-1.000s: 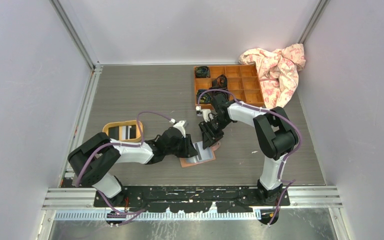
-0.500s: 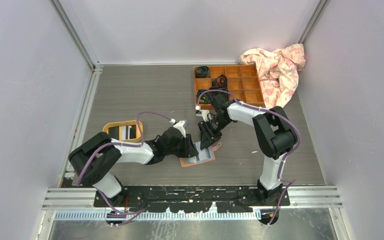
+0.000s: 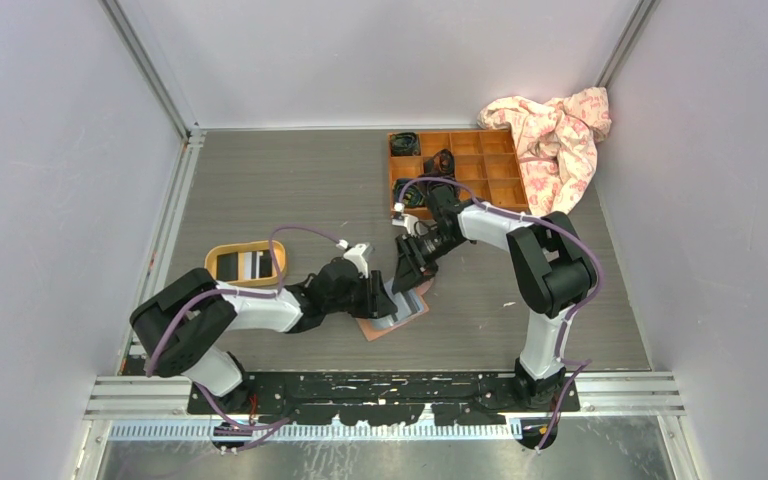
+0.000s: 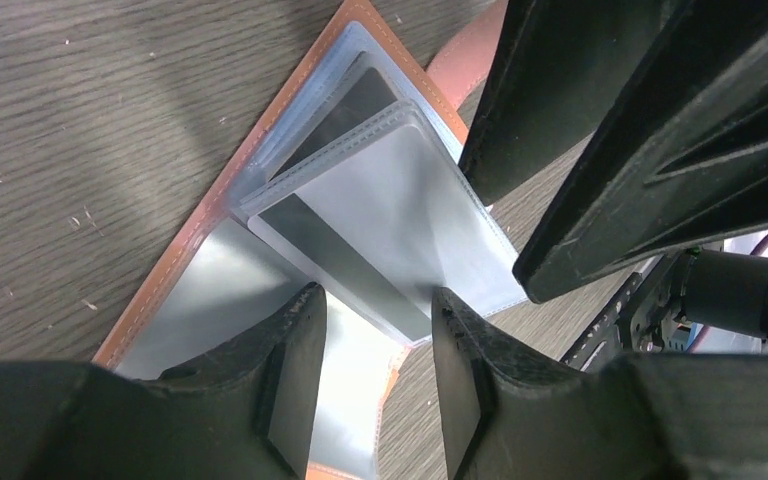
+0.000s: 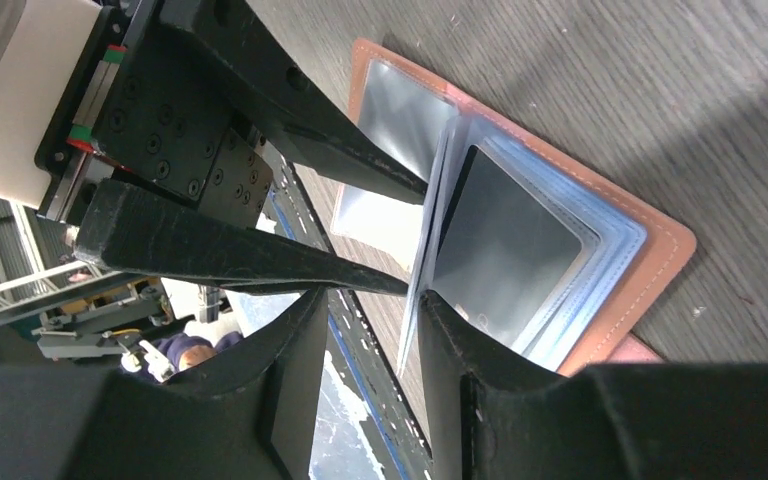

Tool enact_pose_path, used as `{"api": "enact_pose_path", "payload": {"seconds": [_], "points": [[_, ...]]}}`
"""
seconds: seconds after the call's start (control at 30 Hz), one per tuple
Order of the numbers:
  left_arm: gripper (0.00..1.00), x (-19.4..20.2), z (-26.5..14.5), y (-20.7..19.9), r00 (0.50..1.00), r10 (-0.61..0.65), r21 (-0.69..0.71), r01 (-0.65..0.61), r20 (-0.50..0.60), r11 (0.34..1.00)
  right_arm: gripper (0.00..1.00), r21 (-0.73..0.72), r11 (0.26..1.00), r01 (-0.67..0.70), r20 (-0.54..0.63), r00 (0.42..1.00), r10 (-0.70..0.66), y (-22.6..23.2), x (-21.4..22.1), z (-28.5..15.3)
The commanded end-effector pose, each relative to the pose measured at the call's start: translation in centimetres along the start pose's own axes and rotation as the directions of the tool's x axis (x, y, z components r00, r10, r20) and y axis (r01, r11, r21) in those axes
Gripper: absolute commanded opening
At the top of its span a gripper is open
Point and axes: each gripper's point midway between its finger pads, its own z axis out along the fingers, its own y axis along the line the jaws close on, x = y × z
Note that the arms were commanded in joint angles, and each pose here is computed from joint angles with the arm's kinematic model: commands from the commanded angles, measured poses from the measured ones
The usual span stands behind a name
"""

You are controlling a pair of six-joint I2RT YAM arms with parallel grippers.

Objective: Put the credit cards into the card holder
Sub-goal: Turn over the card slot in the card holder.

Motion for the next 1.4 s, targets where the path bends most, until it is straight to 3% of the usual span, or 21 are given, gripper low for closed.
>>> {"api": "enact_pose_path", "payload": {"seconds": [0.0,0.3,0.97,1.1,1.37], "points": [[0.44,-0.7,-0.5,-1.0,0.999,0.019,0.055,-0.021,0.033,0.998,0.44,0.001,1.000,-0.025,0.026,0.999,0.025,0.1,-0.7,0.3],[0.38,-0.7,-0.2,0.1,0.999,-0.015,0.022,0.014,0.034,1.000,0.45,0.280,0.960,-0.026,0.042,0.999,0.015,-4.6,-0.7,-0.7],[0.18,-0.5,0.4,0.9,0.998,-0.057,-0.002,0.057,0.015,0.998,0.45,0.386,0.921,-0.050,-0.031,0.997,0.068,-6.5,0.4,0.0],[0.16,-0.3,0.7,1.3,0.998,-0.066,-0.018,0.066,0.001,0.998,0.45,0.337,0.940,-0.058,-0.041,0.996,0.076,-5.7,0.6,0.4],[0.14,-0.6,1.1,1.6,0.998,-0.069,-0.023,0.069,-0.004,0.997,0.41,0.076,0.996,-0.057,-0.031,0.998,0.059,-0.6,-0.1,0.8]]}}
